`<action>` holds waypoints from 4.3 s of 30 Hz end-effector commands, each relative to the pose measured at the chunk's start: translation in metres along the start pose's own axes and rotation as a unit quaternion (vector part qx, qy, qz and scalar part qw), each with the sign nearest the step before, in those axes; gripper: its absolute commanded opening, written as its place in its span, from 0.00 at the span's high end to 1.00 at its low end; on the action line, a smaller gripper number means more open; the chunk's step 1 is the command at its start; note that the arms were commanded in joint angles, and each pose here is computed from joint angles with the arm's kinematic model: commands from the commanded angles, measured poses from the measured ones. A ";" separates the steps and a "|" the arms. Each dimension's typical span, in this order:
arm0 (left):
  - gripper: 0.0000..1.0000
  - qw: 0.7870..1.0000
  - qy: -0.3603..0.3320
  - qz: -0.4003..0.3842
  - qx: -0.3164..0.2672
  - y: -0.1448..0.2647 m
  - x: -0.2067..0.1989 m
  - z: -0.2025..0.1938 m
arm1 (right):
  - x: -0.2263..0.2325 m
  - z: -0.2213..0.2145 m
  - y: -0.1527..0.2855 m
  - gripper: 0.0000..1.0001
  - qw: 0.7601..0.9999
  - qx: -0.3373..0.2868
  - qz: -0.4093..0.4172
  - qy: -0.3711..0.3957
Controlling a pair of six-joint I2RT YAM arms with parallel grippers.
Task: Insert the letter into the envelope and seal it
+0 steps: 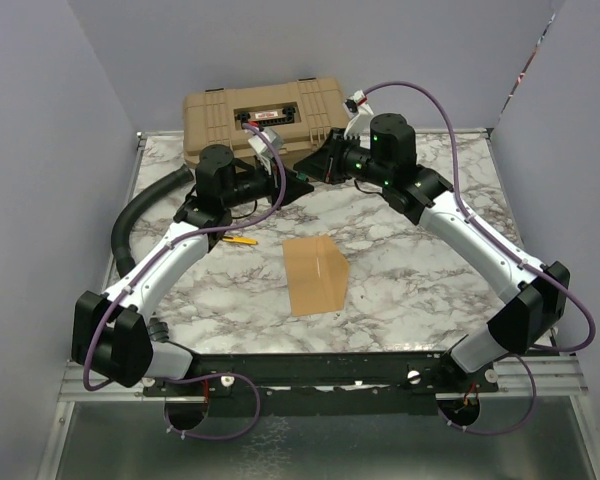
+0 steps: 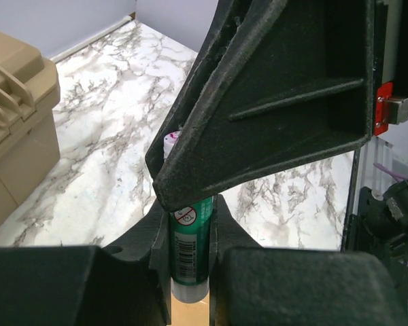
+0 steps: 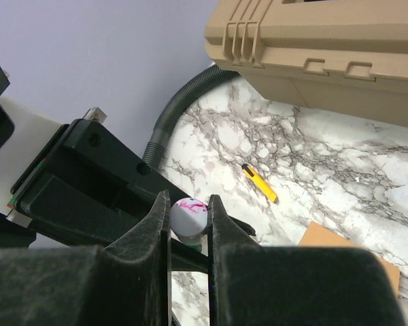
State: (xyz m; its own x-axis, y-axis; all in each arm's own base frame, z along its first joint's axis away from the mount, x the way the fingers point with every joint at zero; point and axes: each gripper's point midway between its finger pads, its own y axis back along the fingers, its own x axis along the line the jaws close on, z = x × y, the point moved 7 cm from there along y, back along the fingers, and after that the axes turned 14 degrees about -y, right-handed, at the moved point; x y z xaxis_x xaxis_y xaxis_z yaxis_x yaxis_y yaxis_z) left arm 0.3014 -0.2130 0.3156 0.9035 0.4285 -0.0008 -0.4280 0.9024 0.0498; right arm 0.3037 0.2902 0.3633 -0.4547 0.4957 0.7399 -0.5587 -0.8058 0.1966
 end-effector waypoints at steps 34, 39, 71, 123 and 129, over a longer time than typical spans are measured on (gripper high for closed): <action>1.00 0.999 0.014 -0.001 0.050 0.024 0.000 -0.044 | -0.030 0.075 0.054 1.00 0.996 0.054 -0.007 -0.071; 1.00 0.999 0.015 0.008 0.044 0.023 0.002 -0.038 | -0.080 0.069 0.050 1.00 0.991 -0.003 -0.130 -0.021; 1.00 0.998 0.055 0.022 0.009 0.020 0.002 -0.023 | -0.293 -0.128 0.049 0.99 0.892 -0.112 -0.418 0.127; 1.00 0.988 0.084 -0.073 -0.103 0.011 -0.011 0.036 | 0.010 0.008 0.022 0.38 0.975 0.002 0.208 -0.075; 1.00 0.987 0.089 -0.074 -0.108 0.011 -0.011 0.036 | 0.007 0.006 0.022 0.42 0.977 0.003 0.201 -0.071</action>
State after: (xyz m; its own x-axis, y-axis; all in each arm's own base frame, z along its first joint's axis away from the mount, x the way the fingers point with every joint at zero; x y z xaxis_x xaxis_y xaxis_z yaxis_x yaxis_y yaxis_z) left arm 0.2918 -0.2077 0.3356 0.9251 0.3202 -0.2040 -0.3496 0.9280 -0.1287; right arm 0.2972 0.2735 0.3688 -0.5183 0.1205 0.8466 -0.3930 -0.9129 -0.1106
